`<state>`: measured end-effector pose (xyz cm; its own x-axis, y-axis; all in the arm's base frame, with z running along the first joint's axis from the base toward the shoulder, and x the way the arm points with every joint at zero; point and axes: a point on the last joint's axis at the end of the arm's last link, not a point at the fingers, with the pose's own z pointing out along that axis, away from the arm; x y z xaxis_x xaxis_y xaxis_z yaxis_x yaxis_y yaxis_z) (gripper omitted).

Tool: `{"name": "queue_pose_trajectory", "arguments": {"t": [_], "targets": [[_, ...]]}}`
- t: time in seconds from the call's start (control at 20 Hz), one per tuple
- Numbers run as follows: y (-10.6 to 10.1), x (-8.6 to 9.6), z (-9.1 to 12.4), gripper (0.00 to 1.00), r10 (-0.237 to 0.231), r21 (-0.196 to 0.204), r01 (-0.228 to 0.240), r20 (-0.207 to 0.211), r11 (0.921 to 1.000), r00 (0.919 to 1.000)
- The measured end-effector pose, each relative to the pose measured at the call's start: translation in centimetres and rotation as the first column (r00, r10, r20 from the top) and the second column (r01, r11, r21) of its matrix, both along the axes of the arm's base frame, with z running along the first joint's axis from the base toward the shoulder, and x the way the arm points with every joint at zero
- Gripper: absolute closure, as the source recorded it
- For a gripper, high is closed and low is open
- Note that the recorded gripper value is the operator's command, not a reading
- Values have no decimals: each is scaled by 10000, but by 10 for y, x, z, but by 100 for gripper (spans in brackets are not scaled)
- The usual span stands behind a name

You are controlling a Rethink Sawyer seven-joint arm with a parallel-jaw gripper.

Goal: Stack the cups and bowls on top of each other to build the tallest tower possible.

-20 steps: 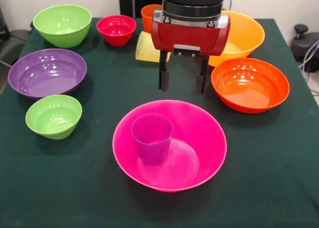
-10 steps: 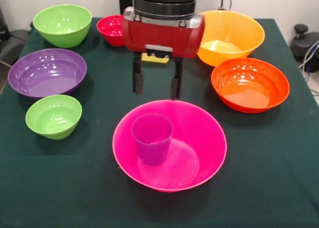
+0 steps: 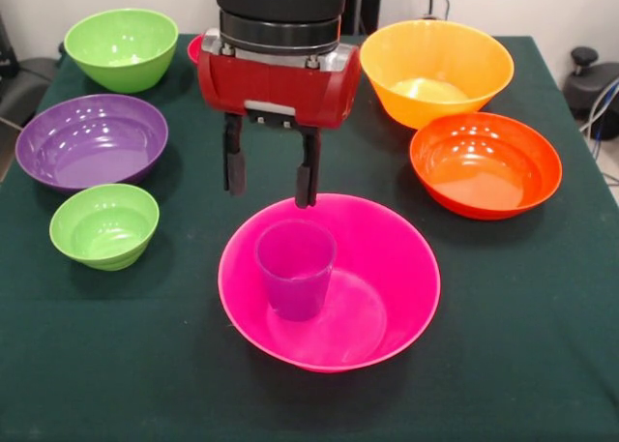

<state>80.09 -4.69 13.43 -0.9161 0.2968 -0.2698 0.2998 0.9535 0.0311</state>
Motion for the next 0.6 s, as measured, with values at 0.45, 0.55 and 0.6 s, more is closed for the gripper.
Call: {"name": "queue_pose_trajectory", "arguments": {"t": [0.45, 0.55, 0.6], "targets": [[1, -2, -35, 0, -3, 113, 6, -334, 9999, 9994], [2, -4, -44, 0, 1, 148, 6, -440, 9999, 9990], [2, -5, -48, 0, 4, 168, 4, -495, 9999, 9988]]}}
